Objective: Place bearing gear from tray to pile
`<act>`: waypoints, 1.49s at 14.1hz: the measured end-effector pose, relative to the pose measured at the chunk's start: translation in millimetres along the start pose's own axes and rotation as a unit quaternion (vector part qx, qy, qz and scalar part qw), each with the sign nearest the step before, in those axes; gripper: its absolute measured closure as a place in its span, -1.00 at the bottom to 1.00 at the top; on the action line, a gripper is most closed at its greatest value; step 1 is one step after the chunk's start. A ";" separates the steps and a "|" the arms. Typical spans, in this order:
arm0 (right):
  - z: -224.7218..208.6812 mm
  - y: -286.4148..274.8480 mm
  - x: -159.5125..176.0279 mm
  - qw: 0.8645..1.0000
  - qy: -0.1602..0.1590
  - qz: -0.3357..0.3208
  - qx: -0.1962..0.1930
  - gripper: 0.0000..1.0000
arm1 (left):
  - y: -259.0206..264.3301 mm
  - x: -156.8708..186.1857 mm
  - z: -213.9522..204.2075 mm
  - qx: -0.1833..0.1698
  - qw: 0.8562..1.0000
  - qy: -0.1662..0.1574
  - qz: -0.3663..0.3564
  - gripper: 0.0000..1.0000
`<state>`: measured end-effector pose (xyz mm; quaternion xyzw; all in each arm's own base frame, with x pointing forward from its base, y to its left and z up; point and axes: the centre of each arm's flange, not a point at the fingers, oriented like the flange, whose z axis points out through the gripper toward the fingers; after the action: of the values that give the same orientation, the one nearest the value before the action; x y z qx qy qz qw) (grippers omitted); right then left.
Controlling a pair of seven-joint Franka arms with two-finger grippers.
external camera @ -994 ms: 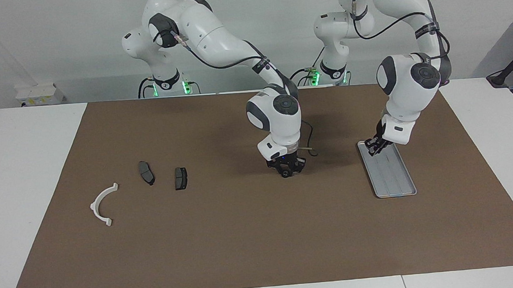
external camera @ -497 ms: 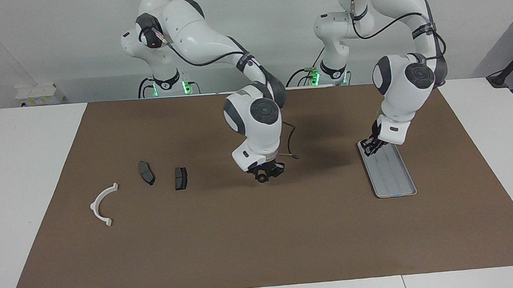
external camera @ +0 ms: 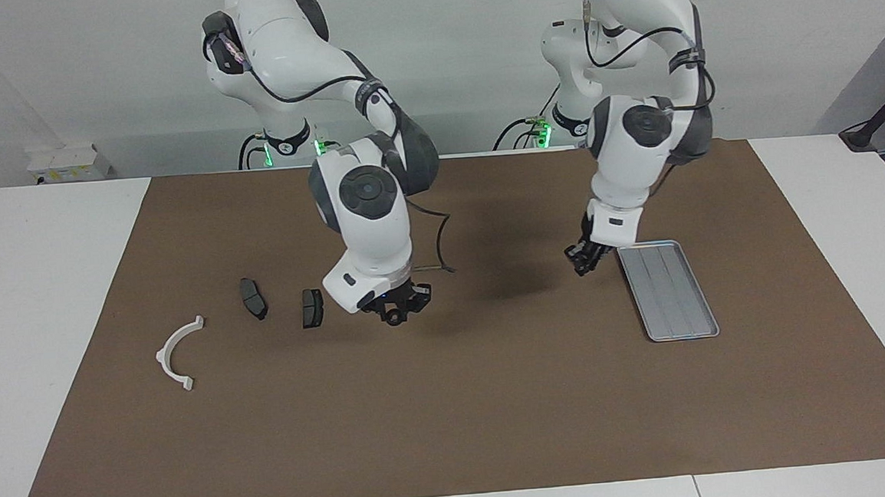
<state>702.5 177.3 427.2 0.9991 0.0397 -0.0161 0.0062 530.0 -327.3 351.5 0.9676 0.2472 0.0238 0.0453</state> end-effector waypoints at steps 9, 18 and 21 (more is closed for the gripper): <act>97.4 162.7 18.7 0.992 0.064 -0.104 -0.010 0.29 | 20.4 -16.4 57.1 0.001 1.000 -0.002 -0.013 0.37; 138.4 172.1 12.5 0.992 0.068 -0.106 -0.013 0.29 | -123.2 136.7 -107.8 0.039 0.998 0.002 0.049 -1.00; 140.7 171.8 11.5 0.992 0.065 -0.106 -0.012 0.09 | -204.7 175.2 -158.7 0.045 0.993 -0.008 0.107 -1.00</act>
<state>723.2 5.1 288.1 0.9879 0.1463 0.0492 0.0142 575.3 -52.3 493.2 0.9897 0.1429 0.0097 0.0004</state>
